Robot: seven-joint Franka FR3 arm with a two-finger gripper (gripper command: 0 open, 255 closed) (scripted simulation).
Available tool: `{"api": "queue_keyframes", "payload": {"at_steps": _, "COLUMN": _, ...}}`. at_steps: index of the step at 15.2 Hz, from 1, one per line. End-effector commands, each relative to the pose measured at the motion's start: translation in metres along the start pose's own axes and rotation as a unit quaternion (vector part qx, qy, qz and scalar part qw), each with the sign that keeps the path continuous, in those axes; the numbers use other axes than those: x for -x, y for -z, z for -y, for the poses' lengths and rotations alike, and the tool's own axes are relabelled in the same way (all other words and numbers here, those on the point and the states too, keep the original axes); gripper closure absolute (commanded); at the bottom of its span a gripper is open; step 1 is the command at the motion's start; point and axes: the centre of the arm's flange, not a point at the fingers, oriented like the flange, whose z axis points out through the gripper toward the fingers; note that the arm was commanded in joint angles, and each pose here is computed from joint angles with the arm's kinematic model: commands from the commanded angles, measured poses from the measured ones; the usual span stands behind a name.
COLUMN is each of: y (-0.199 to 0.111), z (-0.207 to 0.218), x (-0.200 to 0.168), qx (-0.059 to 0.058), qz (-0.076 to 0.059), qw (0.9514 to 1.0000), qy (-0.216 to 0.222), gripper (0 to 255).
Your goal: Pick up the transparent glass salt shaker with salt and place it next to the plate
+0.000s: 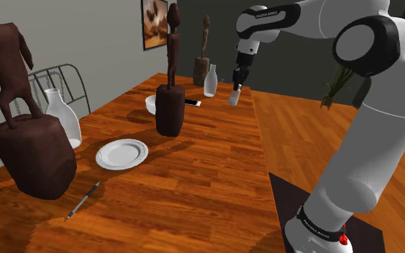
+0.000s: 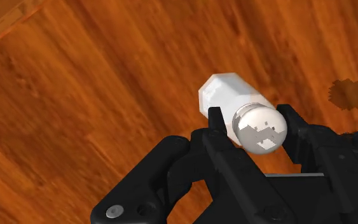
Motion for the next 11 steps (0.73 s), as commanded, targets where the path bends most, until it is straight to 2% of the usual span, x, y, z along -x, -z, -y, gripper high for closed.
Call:
{"api": "queue_keyframes", "payload": {"at_steps": 1, "y": -0.002, "z": 0.024, "x": -0.002, "qx": 0.000, "qz": 0.000, "qw": 1.0000, "qy": -0.001, "gripper": 255}}
{"api": "queue_keyframes", "payload": {"at_steps": 11, "y": -0.011, "z": 0.155, "x": -0.018, "qx": 0.000, "qz": 0.000, "qw": 1.0000, "qy": -0.001, "gripper": 255}}
